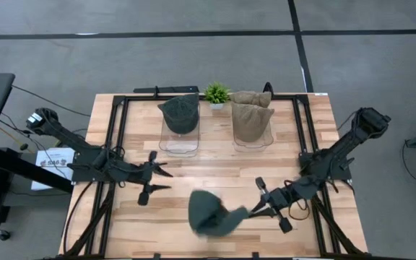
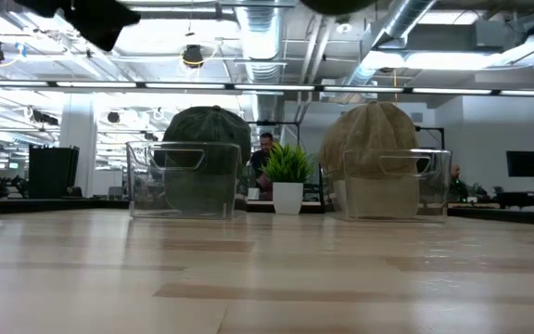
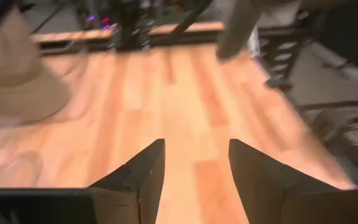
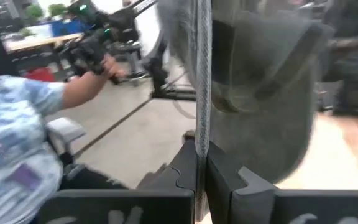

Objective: Pick & Place hat
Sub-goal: Put the black cap into the left transparent container

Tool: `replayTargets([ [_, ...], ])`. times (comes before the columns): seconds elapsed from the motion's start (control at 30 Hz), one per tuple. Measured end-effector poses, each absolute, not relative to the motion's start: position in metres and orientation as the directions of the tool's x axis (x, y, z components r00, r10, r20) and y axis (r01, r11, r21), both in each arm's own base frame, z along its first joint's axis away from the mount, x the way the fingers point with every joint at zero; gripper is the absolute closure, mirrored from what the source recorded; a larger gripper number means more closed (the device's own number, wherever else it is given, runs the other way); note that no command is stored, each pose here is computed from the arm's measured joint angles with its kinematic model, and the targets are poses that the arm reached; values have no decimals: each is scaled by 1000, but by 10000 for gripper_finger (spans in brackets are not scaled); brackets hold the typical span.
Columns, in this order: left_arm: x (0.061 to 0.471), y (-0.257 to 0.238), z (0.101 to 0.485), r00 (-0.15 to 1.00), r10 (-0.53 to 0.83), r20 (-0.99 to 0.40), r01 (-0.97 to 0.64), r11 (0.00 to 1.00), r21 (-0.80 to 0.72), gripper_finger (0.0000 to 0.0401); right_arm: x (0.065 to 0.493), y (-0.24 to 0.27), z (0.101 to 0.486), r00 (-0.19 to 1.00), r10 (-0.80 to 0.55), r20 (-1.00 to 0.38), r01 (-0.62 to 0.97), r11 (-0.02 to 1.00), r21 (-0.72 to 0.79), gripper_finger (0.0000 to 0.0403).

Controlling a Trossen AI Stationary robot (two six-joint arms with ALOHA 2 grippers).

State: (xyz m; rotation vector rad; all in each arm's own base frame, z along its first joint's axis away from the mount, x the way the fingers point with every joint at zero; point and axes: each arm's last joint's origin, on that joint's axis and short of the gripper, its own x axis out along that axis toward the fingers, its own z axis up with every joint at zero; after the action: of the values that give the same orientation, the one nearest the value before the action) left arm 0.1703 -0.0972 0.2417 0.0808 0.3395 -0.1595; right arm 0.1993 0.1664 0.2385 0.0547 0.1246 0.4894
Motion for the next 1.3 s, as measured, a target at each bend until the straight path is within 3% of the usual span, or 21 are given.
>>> replayTargets([
  [0.2,168,-95,245,944,-100,-314,125,990,60,226,187,172,237,912,382,-149,-376,924,66,401],
  [0.37,177,-102,252,970,-124,-207,137,989,51,226,195,169,226,926,317,-203,-306,948,86,401],
  [0.7,196,-118,259,988,-151,-7,146,942,302,226,220,171,205,913,358,-194,-337,932,135,401],
  [1.3,248,-146,247,994,-49,-100,92,865,493,226,231,166,201,919,360,-160,-337,929,155,401],
])
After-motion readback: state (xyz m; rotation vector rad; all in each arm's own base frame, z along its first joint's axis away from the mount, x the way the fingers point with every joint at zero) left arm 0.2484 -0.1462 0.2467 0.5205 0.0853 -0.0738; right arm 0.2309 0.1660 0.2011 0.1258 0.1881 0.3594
